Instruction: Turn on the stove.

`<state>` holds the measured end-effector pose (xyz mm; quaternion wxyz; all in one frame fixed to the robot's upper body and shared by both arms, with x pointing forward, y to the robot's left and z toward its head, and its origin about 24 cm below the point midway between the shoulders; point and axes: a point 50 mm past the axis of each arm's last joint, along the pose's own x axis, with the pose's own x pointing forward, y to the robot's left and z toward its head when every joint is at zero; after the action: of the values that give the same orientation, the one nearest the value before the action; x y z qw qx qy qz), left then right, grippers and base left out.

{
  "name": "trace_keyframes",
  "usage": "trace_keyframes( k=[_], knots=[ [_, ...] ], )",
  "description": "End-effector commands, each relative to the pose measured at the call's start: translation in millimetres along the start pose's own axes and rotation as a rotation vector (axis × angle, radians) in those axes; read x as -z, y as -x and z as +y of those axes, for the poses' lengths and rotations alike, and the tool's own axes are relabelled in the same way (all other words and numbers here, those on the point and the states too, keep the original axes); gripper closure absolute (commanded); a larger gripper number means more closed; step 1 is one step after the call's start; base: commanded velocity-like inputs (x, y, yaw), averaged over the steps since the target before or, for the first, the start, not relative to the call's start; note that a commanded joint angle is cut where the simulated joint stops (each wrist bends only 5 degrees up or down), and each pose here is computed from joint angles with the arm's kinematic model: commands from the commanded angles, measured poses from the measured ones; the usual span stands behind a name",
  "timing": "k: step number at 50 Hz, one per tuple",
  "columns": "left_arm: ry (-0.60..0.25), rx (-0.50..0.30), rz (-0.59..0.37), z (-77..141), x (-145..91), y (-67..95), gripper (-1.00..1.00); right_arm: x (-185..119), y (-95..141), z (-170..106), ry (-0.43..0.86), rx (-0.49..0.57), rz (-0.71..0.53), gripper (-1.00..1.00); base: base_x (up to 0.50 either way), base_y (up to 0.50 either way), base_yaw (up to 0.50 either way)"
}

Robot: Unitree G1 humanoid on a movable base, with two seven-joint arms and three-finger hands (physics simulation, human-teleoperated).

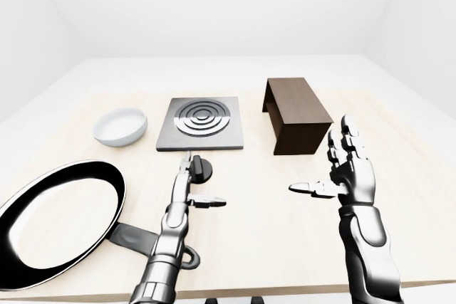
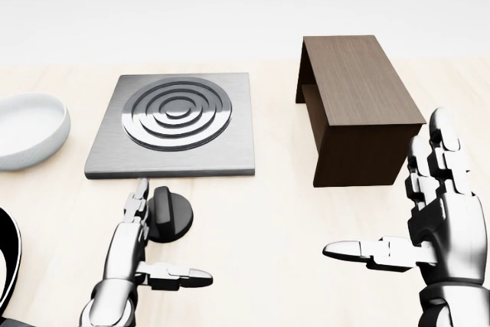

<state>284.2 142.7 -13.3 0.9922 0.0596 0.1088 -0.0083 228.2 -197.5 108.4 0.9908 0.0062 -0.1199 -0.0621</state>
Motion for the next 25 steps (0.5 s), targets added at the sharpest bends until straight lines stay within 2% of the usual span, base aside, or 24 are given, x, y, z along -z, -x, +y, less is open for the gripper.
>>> trace_keyframes(
  k=[1,6,15,25],
  knots=[
    [0.003,0.132,-0.030,-21.7,2.4,20.7,-1.00,0.9,0.2,-0.6,-0.001,0.001,0.004,-1.00,0.00,0.00,0.00],
    [-0.011,0.204,-0.107,-30.0,-12.5,37.3,-1.00,-0.5,0.0,-0.5,0.000,0.002,-0.002,-1.00,0.00,0.00,0.00],
    [-0.014,0.285,-0.141,-37.5,-28.2,59.0,-1.00,-1.5,-0.2,-0.1,0.001,0.000,-0.006,-1.00,0.00,0.00,0.00],
    [-0.007,0.310,-0.149,-42.1,-33.6,60.1,-1.00,-1.4,-0.6,0.1,-0.001,-0.001,-0.007,-1.00,0.00,0.00,0.00]
  ],
)
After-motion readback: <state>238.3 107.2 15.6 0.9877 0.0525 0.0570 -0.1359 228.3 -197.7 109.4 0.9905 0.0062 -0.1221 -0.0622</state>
